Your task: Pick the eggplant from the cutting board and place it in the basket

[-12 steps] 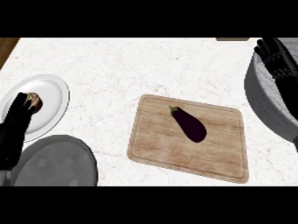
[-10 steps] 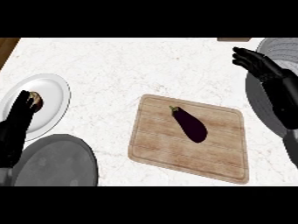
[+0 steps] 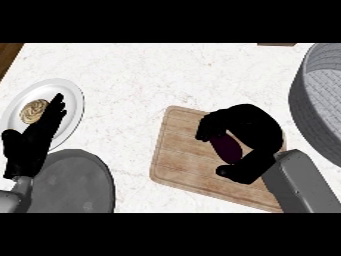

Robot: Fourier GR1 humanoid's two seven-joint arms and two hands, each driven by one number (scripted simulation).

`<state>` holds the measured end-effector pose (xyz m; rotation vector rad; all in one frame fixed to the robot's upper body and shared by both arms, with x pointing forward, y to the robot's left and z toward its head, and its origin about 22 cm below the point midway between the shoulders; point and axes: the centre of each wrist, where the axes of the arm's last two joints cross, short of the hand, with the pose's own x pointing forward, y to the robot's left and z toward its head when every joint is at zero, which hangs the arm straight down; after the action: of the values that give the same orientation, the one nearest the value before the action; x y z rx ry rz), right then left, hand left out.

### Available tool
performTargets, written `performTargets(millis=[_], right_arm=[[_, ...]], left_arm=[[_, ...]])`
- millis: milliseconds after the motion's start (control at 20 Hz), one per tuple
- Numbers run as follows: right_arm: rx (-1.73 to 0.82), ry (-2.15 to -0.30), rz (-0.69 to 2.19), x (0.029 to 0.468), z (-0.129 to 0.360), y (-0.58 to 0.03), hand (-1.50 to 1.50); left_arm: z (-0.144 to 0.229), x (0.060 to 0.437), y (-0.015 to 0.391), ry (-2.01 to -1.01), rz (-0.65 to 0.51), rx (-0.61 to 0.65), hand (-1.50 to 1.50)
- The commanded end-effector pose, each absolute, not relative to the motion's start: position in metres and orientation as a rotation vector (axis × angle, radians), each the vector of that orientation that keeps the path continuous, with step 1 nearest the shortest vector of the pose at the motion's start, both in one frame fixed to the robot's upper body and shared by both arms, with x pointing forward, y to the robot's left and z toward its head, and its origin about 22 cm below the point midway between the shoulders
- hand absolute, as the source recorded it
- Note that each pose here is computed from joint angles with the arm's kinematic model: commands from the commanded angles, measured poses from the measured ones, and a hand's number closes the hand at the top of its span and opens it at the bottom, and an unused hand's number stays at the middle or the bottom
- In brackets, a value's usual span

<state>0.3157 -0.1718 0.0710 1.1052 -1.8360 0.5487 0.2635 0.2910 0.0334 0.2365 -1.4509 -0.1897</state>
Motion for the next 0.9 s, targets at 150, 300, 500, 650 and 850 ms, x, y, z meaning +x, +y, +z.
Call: performTargets(millis=[150,300,500,650,850], right_arm=[[0.971,-1.931,0.766,0.342,0.076,-0.174,-1.5],[0.586,-1.957,1.063,0.359,0.136,-0.219,-1.5],[0.352,-1.887,1.399,0.37,0.193,-0.242,-1.5],[0.346,-1.707,1.66,0.377,0.22,-0.246,-1.5],[0.427,-1.498,1.828,0.376,0.223,-0.243,-1.5]], left_arm=[[0.026,0.287,0.276,-1.375,-0.219,0.253,0.0],[0.024,0.284,0.269,-1.374,-0.207,0.254,0.0],[0.027,0.283,0.273,-1.377,-0.215,0.258,0.0],[0.038,0.301,0.263,-1.375,-0.24,0.245,0.0],[0.029,0.292,0.266,-1.376,-0.246,0.253,0.0]])
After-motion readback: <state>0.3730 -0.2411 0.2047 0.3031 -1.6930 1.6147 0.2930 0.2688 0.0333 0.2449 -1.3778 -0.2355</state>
